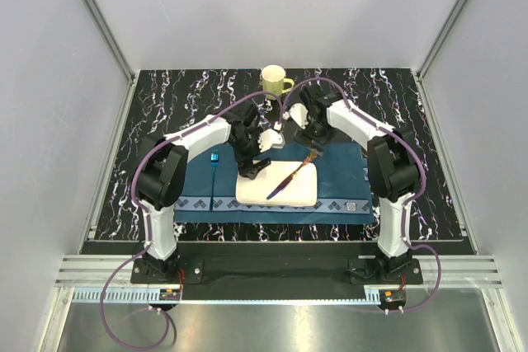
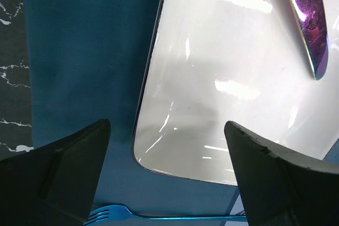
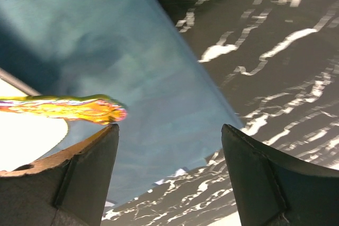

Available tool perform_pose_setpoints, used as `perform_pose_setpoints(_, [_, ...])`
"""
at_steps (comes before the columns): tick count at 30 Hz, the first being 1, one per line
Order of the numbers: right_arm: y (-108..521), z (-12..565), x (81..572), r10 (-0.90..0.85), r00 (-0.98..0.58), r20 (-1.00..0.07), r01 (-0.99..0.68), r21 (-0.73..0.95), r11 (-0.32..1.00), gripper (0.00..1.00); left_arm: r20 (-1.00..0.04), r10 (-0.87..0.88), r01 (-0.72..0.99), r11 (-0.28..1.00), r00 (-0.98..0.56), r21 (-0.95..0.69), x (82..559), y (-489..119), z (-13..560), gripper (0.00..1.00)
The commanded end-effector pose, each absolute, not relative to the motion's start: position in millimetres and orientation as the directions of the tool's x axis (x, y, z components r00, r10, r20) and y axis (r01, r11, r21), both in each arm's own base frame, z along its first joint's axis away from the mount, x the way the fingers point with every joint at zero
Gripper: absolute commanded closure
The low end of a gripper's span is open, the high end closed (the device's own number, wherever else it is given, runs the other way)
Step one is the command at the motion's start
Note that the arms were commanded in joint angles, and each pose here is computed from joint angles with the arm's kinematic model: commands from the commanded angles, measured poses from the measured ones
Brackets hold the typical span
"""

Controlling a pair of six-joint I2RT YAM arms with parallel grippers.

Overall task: Set the dinner table for one person
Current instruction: Pick up the knife with the napkin.

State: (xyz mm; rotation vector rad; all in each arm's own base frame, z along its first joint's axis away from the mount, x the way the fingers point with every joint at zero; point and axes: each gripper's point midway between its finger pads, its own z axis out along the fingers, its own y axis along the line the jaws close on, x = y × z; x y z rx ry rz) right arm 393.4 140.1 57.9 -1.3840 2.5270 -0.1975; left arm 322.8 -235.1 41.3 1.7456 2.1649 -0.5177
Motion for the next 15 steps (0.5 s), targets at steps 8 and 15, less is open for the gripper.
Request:
perform_pose_setpoints(8, [122, 111, 443, -0.830, -0.509, -0.228, -0.715, -0.424, 0.555, 0.14, -0.490, 0.848, 0.979, 0.163, -0.201, -0.120, 317, -242, 50, 0.06])
perform_pose_setpoints(15, [104, 130, 472, -0.809, -0.532, -0.248, -0.641, -0.506, 0.577, 0.13, -0.492, 0.846, 0.978, 0.158, -0.207, -0.138, 311, -241, 57, 0.06])
